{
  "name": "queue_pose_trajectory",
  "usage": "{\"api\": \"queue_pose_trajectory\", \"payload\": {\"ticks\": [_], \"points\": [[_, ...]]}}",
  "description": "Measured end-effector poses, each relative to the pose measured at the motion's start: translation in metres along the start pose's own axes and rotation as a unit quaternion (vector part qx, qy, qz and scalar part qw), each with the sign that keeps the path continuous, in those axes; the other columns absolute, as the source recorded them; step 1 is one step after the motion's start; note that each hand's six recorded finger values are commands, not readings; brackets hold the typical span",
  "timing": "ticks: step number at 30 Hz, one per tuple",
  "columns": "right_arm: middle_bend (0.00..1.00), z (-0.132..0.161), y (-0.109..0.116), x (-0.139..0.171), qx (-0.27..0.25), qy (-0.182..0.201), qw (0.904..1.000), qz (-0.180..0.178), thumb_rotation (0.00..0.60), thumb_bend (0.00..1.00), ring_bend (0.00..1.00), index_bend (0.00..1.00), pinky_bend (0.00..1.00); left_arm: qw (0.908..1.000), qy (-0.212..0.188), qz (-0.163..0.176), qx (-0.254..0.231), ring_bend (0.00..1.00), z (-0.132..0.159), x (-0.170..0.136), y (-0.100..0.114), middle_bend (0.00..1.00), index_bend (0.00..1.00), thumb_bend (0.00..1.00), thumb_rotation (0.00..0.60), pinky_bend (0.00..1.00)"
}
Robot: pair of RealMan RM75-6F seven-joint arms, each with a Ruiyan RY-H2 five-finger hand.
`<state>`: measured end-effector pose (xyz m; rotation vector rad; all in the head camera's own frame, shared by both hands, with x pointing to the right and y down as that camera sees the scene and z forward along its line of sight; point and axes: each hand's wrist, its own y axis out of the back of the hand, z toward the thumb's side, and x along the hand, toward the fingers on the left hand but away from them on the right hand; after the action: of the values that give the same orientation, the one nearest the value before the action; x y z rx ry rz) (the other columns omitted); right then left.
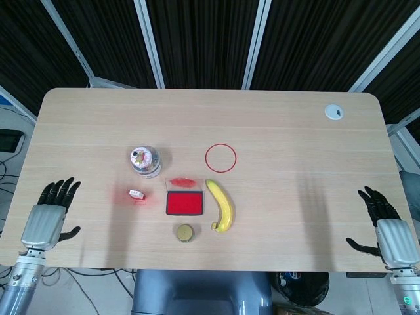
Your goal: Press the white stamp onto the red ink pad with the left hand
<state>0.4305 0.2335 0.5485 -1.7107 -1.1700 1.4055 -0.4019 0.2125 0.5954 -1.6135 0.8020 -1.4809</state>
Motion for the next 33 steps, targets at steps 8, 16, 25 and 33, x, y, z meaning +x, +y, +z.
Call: {"api": "queue_pose_trajectory", "payload": {"ticks": [8, 16, 25, 33], "points": [[0.00, 0.000, -0.001, -0.001, -0.004, -0.001, 1.0000, 0.003, 0.600, 0.06, 0.00, 0.00, 0.18, 0.9988, -0.037, -0.027, 0.019, 0.03, 0.017, 0.031, 0.000, 0.04, 0.09, 0.15, 0.600, 0.15], [0.00, -0.001, -0.001, -0.001, -0.008, -0.004, 1.0000, 0.004, 0.600, 0.06, 0.00, 0.00, 0.18, 0.9922, -0.088, -0.070, 0.055, 0.07, 0.047, 0.074, -0.008, 0.13, 0.18, 0.19, 0.600, 0.18], [0.00, -0.001, -0.001, -0.001, -0.014, -0.005, 0.9999, 0.006, 0.600, 0.06, 0.00, 0.00, 0.18, 0.9859, -0.113, -0.094, 0.079, 0.10, 0.070, 0.104, -0.024, 0.21, 0.24, 0.21, 0.600, 0.21], [0.00, -0.002, -0.001, -0.002, -0.017, -0.006, 0.9998, 0.007, 0.600, 0.06, 0.00, 0.00, 0.18, 0.9832, -0.118, -0.111, 0.085, 0.13, 0.084, 0.116, -0.041, 0.25, 0.29, 0.23, 0.600, 0.24]]}}
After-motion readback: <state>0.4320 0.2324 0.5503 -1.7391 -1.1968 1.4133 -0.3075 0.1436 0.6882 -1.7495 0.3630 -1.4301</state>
